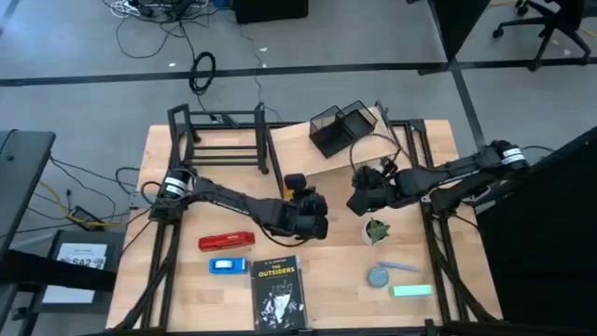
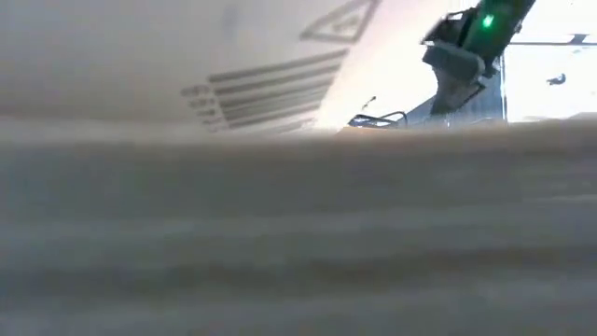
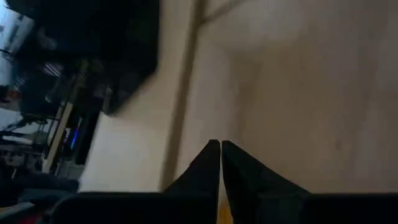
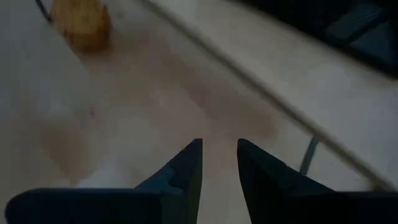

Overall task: Stock shelves
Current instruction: Adjust the shelf, pen holder and book shelf, then remove the yellow scented candle from under the shelf

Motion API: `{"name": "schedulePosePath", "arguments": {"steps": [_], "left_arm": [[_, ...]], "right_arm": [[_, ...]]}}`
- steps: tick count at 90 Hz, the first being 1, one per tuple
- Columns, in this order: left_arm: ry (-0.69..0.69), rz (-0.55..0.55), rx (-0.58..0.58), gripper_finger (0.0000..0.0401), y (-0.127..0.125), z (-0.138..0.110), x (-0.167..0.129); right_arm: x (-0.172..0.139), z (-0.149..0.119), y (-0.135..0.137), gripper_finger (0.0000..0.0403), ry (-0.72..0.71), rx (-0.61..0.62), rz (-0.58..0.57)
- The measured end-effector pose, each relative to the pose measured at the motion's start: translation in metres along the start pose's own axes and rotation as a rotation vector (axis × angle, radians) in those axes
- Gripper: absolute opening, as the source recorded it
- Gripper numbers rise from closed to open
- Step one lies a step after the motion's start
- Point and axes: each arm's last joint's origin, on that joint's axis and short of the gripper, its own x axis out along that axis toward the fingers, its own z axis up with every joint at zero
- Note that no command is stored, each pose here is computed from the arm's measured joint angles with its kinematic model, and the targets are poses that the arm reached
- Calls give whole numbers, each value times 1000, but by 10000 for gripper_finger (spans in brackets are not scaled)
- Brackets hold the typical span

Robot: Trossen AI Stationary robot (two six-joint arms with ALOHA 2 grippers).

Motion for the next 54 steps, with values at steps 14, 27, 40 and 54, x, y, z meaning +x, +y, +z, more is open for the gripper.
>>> {"name": "schedulePosePath", "arguments": {"steps": [14, 27, 40, 54], "left_arm": [[84, 45, -22, 0, 13, -22, 45], [137, 73, -24, 0, 29, -37, 78], [146, 53, -54, 0, 37, -39, 90], [86, 35, -32, 0, 33, -23, 75]], "right_arm": [[20, -10, 18, 75, 68, -59, -17], [30, -16, 32, 75, 91, -97, -20], [34, -20, 44, 74, 82, -103, -6], [36, -23, 52, 77, 71, -110, 5]]}}
